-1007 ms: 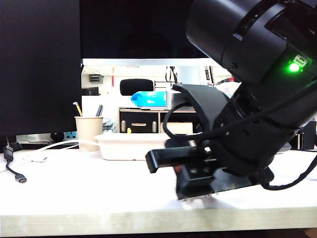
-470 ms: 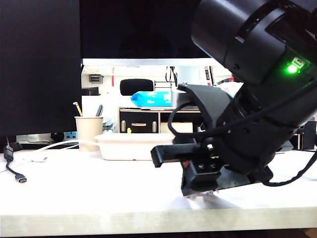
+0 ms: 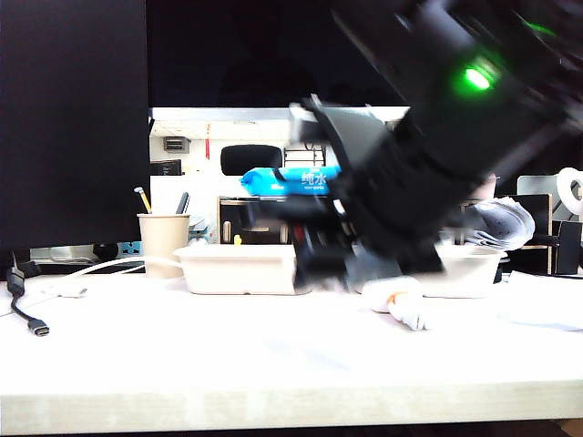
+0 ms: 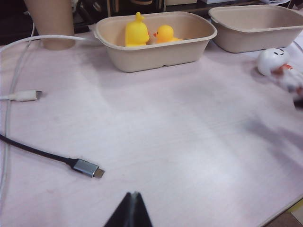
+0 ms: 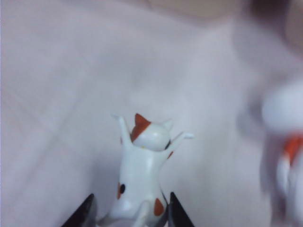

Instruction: Put the dolls with similar colors into the same paper box, while dolls with different colors go into separate paper boxes.

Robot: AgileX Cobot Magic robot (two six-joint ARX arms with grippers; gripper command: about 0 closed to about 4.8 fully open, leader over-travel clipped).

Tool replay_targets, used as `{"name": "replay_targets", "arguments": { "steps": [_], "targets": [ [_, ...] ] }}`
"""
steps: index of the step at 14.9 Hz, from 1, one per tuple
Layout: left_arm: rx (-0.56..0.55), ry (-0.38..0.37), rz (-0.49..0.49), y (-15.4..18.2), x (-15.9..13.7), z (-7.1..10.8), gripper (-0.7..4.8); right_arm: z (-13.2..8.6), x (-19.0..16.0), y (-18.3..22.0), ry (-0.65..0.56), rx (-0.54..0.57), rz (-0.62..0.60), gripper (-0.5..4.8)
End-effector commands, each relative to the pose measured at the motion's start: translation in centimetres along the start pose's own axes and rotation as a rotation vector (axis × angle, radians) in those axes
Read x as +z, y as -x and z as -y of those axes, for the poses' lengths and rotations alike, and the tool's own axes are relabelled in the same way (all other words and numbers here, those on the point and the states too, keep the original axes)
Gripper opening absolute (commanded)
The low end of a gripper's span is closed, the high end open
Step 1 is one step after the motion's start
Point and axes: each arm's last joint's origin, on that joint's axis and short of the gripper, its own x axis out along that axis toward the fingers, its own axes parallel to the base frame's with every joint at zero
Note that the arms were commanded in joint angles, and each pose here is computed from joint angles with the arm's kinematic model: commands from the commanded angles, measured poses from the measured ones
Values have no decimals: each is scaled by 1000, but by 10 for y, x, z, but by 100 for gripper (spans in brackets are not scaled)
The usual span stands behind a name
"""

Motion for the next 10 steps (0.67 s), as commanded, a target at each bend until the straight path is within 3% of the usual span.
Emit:
{"name": "replay_targets", "arguments": {
  "steps": [1,3,6,8,10],
  "targets": [
    [-2,-4,8,0,1,0,-5,21,31,-9,-10,-65,80,147],
    [-1,-4,8,0,1,0,-5,63,60,-19,-72,-86,145,147],
    [-2,-4,8,0,1,0,-5,105,89,-23,-70,-168,200,147],
    [-1,-4,8,0,1,0,-5,122,102,-34,-66,-168,176,147],
    [-1,-4,8,0,1,0,-5,125,106,-56,-42,-153,94,148]
  ]
}}
